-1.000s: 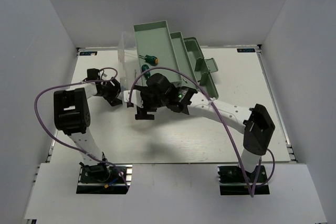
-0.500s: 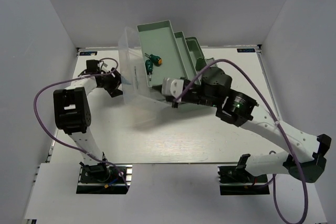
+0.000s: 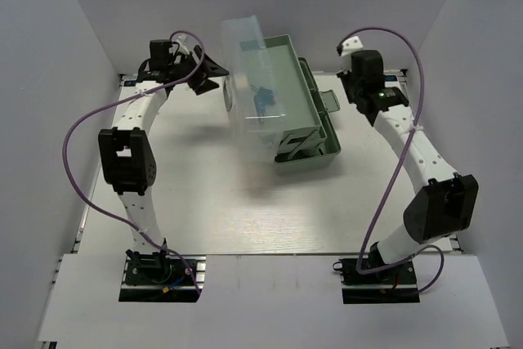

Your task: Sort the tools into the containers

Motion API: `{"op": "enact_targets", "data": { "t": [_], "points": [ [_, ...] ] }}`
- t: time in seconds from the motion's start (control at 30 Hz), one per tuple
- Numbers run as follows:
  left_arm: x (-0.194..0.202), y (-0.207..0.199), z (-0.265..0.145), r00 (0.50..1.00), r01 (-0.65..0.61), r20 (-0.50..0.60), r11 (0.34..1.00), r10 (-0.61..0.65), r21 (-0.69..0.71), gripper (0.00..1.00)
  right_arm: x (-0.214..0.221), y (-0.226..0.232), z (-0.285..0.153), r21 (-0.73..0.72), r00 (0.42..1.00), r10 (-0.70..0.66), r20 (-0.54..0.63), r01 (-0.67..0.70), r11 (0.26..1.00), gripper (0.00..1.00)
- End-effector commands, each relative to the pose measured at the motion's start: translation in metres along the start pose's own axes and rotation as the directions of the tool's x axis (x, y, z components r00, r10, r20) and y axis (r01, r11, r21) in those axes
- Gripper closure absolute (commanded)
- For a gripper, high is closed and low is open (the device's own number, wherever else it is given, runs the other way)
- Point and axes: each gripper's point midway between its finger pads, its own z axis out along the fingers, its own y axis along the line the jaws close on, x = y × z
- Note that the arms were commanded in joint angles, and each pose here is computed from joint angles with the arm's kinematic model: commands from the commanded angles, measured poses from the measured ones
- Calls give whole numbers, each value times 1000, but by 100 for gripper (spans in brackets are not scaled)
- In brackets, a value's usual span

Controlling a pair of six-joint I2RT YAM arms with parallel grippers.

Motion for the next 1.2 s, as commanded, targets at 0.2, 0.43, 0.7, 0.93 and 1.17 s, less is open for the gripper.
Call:
{"op": "enact_targets", "data": {
  "t": [0.2, 0.43, 0.7, 0.93, 1.17],
  "points": [
    [46, -69, 66, 984, 17, -175, 988, 11, 156, 25, 106, 48, 8, -362, 905, 182, -385, -329, 872, 100],
    [27, -130, 50, 991, -54, -101, 964, 82, 260, 25, 132, 81, 14, -468, 858, 159, -488, -411, 782, 100],
    [1, -144, -44, 980, -162, 138, 972, 140, 168, 25, 129, 116, 8, -548, 809, 193, -555, -530, 647, 100],
    [43, -86, -92, 981, -129, 155, 991, 121, 44, 25, 116, 123, -1, -574, 806, 211, -553, -552, 606, 100],
    [79, -43, -103, 985, -111, 130, 994, 111, -10, 25, 122, 120, -1, -558, 816, 196, -544, -526, 642, 100]
  ]
}}
